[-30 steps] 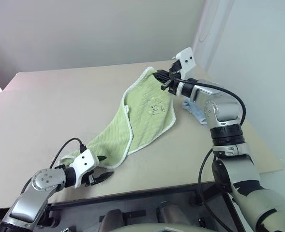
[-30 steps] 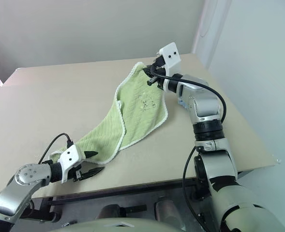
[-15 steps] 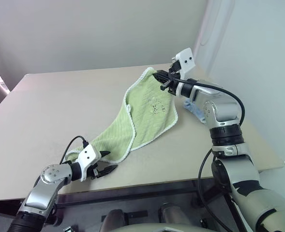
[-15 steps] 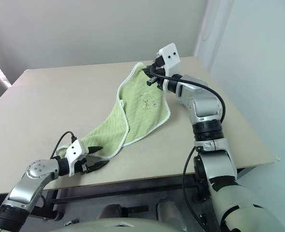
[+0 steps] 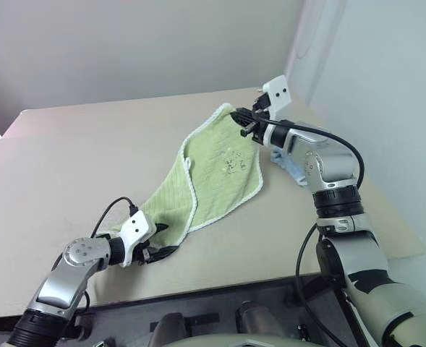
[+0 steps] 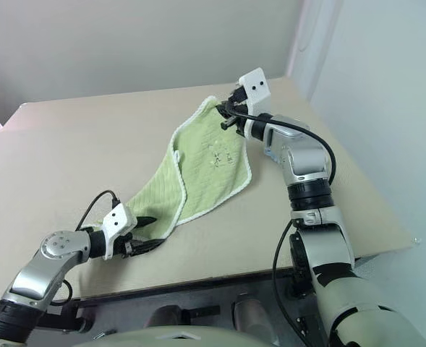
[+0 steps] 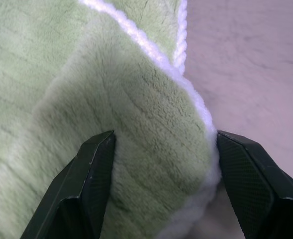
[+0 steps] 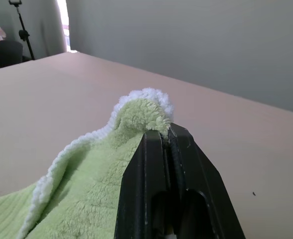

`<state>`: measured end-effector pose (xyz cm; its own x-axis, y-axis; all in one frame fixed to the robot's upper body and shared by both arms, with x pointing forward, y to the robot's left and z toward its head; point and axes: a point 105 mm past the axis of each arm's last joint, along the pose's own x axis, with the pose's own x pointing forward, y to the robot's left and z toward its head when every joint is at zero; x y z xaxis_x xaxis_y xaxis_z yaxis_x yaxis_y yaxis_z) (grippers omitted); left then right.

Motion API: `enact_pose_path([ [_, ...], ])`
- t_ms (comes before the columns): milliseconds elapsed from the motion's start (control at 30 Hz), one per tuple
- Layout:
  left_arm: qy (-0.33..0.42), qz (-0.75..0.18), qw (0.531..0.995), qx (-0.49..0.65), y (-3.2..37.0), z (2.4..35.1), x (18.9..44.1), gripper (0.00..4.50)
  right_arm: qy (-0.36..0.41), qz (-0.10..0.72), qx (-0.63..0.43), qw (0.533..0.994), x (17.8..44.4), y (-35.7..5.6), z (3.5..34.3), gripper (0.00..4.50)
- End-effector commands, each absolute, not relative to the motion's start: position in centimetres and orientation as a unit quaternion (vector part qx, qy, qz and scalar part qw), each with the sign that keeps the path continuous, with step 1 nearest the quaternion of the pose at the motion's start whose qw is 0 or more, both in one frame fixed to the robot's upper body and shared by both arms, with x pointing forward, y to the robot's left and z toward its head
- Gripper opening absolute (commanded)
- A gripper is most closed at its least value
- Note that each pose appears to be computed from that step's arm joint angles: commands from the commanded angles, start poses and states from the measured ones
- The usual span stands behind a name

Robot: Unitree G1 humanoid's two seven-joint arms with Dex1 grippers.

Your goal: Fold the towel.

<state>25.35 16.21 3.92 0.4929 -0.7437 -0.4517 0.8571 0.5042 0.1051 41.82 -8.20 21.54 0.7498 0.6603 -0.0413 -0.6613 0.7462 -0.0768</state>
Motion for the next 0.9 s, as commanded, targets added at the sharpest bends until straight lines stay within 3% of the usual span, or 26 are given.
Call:
enact_pose_path([
  [33,0.176,-0.475,0.843,0.181,15.6,3.7,25.5,3.35,-0.029,0.355,-0.052,0.933,41.8,-8.0,23.6,0.03],
  [67,0.175,-0.477,0.842,0.181,15.5,3.7,25.5,3.35,-0.029,0.354,-0.052,0.933,41.8,-8.0,23.5,0.03],
  [167,0.171,-0.486,0.84,0.171,15.1,4.0,25.3,2.7,-0.027,0.352,-0.053,0.934,41.9,-8.1,23.5,0.0],
  [433,0.161,-0.477,0.853,0.134,16.1,5.7,25.3,0.03,-0.021,0.348,-0.054,0.936,42.0,-8.3,23.1,0.0],
  [633,0.151,-0.441,0.882,0.065,17.6,8.3,26.4,0.03,-0.019,0.349,-0.054,0.935,42.1,-8.3,22.8,0.0],
  [900,0.07,-0.337,0.937,-0.058,23.4,15.6,29.8,0.03,-0.022,0.332,-0.055,0.941,43.0,-8.9,22.5,0.0],
])
